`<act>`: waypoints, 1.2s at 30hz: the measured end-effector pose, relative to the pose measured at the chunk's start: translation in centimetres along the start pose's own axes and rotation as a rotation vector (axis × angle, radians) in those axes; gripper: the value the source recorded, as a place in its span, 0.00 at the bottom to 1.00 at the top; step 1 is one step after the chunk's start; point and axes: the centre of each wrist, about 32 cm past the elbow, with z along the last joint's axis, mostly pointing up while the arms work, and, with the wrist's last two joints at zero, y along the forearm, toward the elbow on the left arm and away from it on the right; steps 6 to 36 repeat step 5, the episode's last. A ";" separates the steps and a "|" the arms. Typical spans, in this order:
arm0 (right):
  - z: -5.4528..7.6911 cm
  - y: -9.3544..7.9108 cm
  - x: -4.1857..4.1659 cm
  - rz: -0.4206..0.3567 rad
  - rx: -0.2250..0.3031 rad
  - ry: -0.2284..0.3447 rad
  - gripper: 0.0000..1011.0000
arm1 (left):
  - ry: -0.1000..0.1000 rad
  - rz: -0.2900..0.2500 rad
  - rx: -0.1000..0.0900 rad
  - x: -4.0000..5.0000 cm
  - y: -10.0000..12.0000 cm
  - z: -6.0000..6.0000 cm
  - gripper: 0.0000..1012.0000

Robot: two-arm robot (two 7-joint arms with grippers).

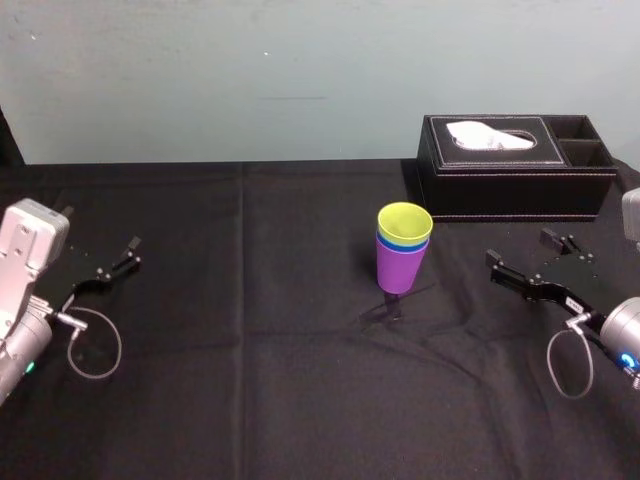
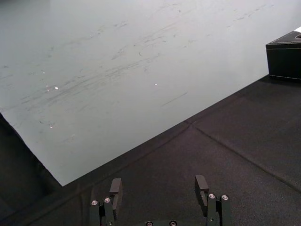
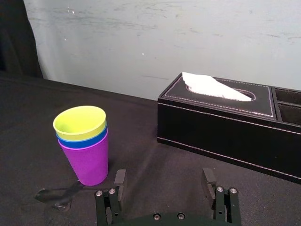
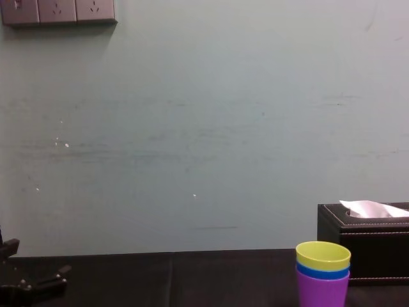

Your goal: Stack the three plastic cups sequentially using one hand.

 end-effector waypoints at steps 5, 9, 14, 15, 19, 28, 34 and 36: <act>0.1 0.0 -0.03 0.001 0.000 -0.001 0.99 | 0.000 0.000 0.000 0.00 0.0 0.0 1.00; 0.1 0.0 -0.03 0.001 0.000 -0.001 0.99 | 0.000 0.000 0.000 0.00 0.0 0.0 1.00; 0.1 0.0 -0.03 0.001 0.000 -0.001 0.99 | 0.000 0.000 0.000 0.00 0.0 0.0 1.00; 0.1 0.0 -0.03 0.001 0.000 -0.001 0.99 | 0.000 0.000 0.000 0.00 0.0 0.0 1.00; 0.1 0.0 -0.03 0.001 0.000 -0.001 0.99 | 0.000 0.000 0.000 0.00 0.0 0.0 1.00; 0.1 0.0 -0.03 0.001 0.000 -0.001 0.99 | 0.000 0.000 0.000 0.00 0.0 0.0 1.00; 0.1 0.0 -0.03 0.001 0.000 -0.001 0.99 | 0.000 0.000 0.000 0.00 0.0 0.0 1.00; 0.1 0.0 -0.03 0.001 0.000 -0.001 0.99 | 0.000 0.000 0.000 0.00 0.0 0.0 1.00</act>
